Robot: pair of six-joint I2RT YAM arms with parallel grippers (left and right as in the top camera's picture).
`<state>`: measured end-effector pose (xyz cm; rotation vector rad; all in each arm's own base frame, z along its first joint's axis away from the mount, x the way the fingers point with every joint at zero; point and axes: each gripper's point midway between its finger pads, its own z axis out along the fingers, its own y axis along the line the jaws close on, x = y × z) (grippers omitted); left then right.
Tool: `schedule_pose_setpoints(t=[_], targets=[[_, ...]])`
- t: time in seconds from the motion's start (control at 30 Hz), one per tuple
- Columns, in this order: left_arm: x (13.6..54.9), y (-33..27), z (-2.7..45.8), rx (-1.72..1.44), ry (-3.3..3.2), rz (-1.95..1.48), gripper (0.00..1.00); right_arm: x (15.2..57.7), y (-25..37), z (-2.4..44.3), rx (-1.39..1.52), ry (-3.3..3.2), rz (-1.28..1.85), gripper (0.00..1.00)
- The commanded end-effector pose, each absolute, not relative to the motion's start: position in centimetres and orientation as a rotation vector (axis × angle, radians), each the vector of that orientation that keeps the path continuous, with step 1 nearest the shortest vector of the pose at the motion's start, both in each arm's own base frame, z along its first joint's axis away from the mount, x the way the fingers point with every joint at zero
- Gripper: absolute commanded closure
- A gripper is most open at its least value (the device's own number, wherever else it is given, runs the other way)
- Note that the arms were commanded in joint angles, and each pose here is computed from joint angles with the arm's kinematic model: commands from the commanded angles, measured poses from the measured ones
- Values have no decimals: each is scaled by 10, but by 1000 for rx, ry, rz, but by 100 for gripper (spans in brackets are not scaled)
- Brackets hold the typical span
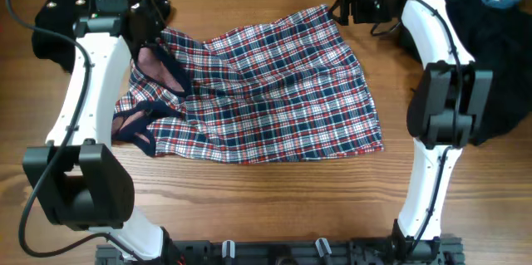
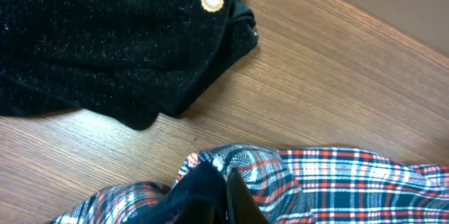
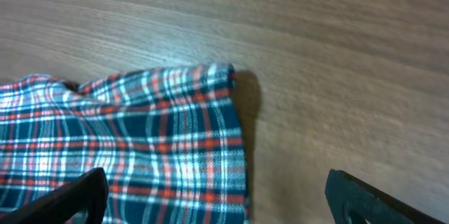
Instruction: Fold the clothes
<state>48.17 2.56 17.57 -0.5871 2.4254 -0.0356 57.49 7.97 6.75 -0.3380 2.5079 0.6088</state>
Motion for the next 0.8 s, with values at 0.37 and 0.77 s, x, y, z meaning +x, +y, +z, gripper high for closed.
schedule_pose_setpoints(t=[0.37, 0.77], targets=[[480, 28, 176, -586, 2434, -11, 96, 594, 133, 33, -487, 2360, 772, 0], [480, 28, 176, -588, 2435, -15, 96, 599, 145, 27, -494, 2348, 744, 0]])
